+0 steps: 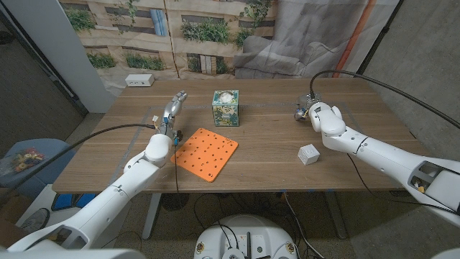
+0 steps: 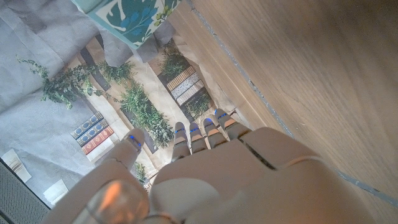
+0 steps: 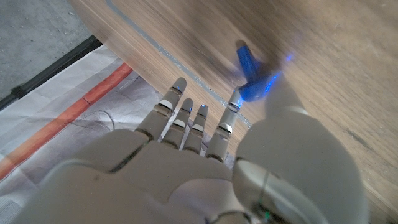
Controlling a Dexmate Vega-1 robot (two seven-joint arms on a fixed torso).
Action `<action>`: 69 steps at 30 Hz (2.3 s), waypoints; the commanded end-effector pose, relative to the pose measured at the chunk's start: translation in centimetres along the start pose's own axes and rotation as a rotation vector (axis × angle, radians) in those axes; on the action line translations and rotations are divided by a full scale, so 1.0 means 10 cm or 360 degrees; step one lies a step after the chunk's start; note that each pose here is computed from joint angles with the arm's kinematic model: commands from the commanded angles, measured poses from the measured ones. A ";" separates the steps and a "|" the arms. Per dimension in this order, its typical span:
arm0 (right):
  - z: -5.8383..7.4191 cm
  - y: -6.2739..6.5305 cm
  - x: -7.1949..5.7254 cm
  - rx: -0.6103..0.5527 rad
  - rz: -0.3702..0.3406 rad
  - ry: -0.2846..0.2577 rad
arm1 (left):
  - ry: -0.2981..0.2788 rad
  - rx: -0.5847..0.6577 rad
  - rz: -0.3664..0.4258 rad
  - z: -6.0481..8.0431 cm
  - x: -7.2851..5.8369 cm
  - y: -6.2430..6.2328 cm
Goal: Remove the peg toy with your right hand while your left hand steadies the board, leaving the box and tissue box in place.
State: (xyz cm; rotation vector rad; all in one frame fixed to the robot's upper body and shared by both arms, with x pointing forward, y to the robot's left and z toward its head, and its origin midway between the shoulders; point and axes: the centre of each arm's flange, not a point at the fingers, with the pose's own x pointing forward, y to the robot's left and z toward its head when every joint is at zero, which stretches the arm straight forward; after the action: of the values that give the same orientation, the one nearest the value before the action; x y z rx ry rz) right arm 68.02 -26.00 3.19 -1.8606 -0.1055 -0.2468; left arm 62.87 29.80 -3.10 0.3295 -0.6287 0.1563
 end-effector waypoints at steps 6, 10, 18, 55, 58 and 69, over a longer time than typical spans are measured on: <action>-0.01 -0.07 -0.04 0.0065 0.0077 -0.0020 | 0.0009 -0.0022 -0.0021 -0.04 0.02 -0.04; -0.02 -0.10 -0.04 0.0071 0.0108 -0.0029 | 0.0015 -0.0015 -0.0021 -0.04 0.03 -0.06; -0.03 -0.12 -0.04 0.0104 0.0164 -0.0047 | 0.0021 -0.0026 -0.0022 -0.06 0.03 -0.09; -0.37 -0.10 -0.24 0.0996 0.0001 -0.0246 | -0.0051 -0.0191 -0.0007 -0.20 0.14 0.01; -0.39 -0.09 -0.25 0.1112 -0.0054 -0.0260 | -0.0064 -0.0242 0.0015 -0.21 0.16 0.02; -0.41 -0.04 -0.25 0.1490 -0.0153 -0.0334 | -0.0069 -0.0295 -0.0008 -0.29 0.22 0.08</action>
State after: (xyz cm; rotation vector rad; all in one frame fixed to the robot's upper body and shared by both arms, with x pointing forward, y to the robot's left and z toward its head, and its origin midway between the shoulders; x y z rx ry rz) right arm 65.17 -29.00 4.43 -1.1758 -0.3075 -0.0503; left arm 65.40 31.00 -3.70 0.1861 -0.6745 0.1131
